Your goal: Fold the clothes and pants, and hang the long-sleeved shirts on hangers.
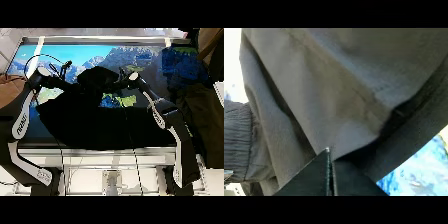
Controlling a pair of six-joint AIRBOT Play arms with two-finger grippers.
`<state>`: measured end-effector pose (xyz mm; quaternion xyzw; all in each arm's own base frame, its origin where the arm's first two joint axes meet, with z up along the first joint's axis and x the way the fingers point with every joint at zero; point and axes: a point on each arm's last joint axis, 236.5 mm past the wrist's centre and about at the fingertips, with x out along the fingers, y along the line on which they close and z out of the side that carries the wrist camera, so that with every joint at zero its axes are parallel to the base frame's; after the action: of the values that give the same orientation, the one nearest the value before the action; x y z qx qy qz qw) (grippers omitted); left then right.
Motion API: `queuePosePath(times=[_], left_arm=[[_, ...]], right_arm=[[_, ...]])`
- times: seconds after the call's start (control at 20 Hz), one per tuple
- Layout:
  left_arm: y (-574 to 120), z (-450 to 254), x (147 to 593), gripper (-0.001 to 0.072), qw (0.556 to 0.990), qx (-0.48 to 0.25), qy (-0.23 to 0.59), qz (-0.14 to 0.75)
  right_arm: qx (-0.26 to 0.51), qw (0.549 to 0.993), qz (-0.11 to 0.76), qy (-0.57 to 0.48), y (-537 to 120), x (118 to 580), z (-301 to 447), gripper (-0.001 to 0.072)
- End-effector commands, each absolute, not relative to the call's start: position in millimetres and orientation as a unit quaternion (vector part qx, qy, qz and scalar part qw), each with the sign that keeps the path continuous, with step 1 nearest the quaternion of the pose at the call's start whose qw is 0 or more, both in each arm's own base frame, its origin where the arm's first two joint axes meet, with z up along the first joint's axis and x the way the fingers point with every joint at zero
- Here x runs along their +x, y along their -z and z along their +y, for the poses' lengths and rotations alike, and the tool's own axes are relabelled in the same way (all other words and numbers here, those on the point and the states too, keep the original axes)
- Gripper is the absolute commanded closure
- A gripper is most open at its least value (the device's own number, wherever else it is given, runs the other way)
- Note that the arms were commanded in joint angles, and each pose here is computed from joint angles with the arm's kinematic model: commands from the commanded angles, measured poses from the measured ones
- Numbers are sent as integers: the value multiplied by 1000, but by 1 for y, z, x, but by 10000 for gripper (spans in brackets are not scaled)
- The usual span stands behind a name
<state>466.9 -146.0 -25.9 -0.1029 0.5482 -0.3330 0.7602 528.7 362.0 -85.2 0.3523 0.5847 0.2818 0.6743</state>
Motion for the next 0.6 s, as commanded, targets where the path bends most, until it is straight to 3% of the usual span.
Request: queuePosePath(times=[0.0, 0.2, 0.35, 0.55], left_arm=[[26, -137, 469, 689, 763, -106, 326, 548], [21, -59, 476, 689, 783, -125, 267, 547], [12, 46, 472, 689, 806, -183, 162, 539], [-5, 170, 444, 690, 828, -254, 44, 498]], right_arm=[[356, 685, 574, -273, 83, 539, 355, 702], [323, 689, 589, -274, 53, 538, 299, 703], [251, 727, 595, -233, 18, 539, 213, 703], [248, 782, 541, -184, -50, 554, 133, 703]])
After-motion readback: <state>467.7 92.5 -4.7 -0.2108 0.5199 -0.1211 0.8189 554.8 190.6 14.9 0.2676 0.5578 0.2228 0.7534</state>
